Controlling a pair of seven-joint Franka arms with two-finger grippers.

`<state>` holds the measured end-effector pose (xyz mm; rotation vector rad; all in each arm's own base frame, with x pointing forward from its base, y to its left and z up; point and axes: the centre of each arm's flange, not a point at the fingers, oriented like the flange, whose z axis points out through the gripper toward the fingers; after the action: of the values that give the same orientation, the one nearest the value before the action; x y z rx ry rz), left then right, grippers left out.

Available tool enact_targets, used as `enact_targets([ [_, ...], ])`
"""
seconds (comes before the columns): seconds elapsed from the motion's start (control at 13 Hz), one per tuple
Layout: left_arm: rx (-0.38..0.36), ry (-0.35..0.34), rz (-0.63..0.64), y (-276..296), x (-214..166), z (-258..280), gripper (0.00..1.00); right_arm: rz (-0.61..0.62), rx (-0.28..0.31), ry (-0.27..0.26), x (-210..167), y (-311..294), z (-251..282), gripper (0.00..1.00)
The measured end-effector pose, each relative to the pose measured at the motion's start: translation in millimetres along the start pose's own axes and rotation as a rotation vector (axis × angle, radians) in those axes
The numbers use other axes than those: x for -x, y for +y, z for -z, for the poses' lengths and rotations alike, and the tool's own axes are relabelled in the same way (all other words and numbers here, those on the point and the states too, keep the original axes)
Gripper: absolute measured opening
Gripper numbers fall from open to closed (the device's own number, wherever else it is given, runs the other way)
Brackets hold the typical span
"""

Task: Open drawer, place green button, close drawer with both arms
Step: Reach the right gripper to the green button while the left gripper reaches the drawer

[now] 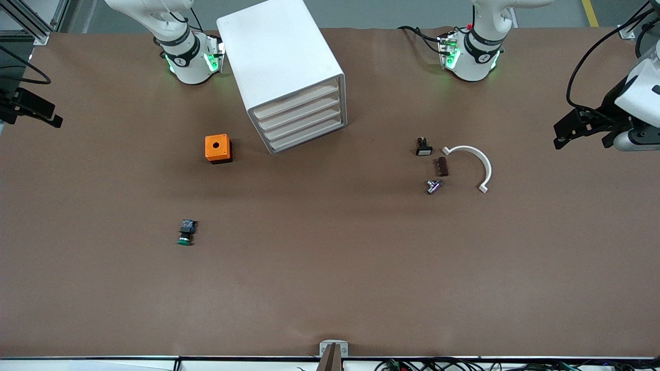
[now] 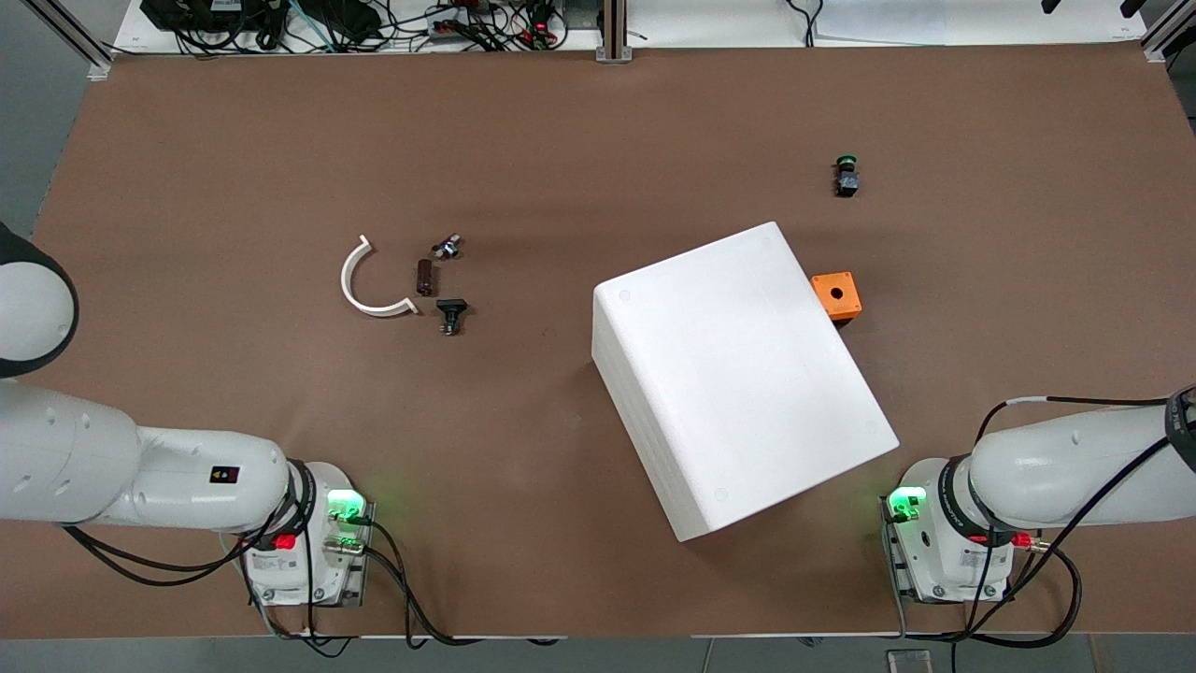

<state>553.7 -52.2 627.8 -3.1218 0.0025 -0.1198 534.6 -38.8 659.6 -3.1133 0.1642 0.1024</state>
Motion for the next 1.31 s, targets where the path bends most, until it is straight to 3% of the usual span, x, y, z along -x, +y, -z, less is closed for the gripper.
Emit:
enact_targets([
  [0.85, -0.003, -0.063, -0.013, 3, -7, -30, 1.0, -0.001, 0.002, -0.002, -1, 1, -2, 1.0],
  [1.15, 0.005, -0.153, -0.124, 22, -18, -78, 1.0, 0.0, 0.005, 0.009, -21, -2, -19, 1.0],
  [1.31, 0.045, -0.213, -0.169, 53, -20, -108, 1.0, 0.007, 0.008, 0.016, -41, -7, -39, 1.0],
])
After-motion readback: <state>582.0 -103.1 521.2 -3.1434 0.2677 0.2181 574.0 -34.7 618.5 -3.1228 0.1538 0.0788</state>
